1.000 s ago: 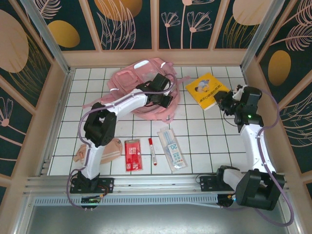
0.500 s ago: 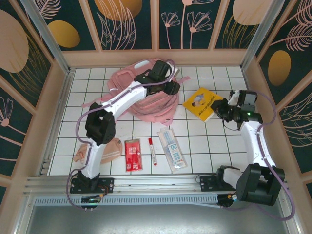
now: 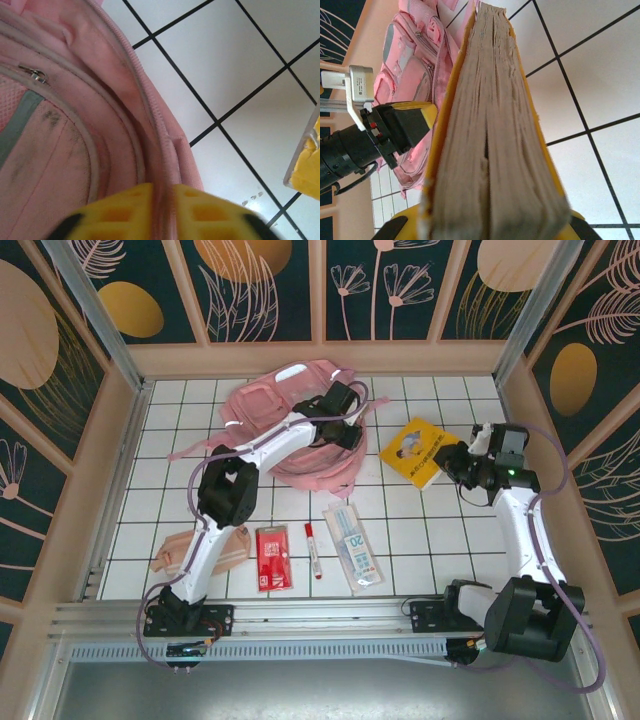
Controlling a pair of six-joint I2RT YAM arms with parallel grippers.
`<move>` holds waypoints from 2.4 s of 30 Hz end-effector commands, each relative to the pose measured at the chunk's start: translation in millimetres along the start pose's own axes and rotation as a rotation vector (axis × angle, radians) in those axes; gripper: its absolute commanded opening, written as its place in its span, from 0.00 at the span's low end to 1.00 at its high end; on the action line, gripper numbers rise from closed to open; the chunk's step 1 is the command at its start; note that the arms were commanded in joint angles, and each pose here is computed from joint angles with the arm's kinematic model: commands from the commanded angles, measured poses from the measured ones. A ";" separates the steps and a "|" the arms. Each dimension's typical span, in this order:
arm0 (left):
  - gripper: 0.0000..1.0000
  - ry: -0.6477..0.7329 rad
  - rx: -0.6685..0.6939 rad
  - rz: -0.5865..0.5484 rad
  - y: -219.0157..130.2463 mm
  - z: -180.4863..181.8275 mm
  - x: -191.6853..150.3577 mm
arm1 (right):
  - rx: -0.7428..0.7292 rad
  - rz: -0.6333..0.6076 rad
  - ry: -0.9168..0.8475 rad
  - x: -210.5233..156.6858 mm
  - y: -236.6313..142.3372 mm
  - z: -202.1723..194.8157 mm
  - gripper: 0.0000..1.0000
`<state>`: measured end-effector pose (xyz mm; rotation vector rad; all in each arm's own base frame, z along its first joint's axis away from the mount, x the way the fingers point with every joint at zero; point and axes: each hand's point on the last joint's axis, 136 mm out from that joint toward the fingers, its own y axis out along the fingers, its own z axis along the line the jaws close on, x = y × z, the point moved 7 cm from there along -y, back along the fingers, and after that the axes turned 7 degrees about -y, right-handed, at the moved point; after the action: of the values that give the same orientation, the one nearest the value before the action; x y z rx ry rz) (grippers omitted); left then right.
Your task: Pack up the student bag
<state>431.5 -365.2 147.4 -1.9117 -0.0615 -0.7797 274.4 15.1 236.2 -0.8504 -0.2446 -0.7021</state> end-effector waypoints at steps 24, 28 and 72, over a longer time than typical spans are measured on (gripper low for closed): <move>0.00 0.193 0.100 -0.197 -105.6 -6.2 66.8 | 0.495 0.144 0.032 -13.6 -8.0 45.0 0.00; 0.00 0.261 0.245 -0.435 -181.2 -10.4 106.6 | 0.550 0.196 0.012 -20.4 -2.4 52.0 0.00; 0.00 0.220 0.258 -0.708 -231.0 -52.4 131.7 | 0.467 0.002 0.008 -23.5 129.2 187.6 0.00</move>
<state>424.4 -340.8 372.5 -1.5534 -0.5072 -1.2931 358.2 229.4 232.2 -0.4971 -0.2484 -0.6077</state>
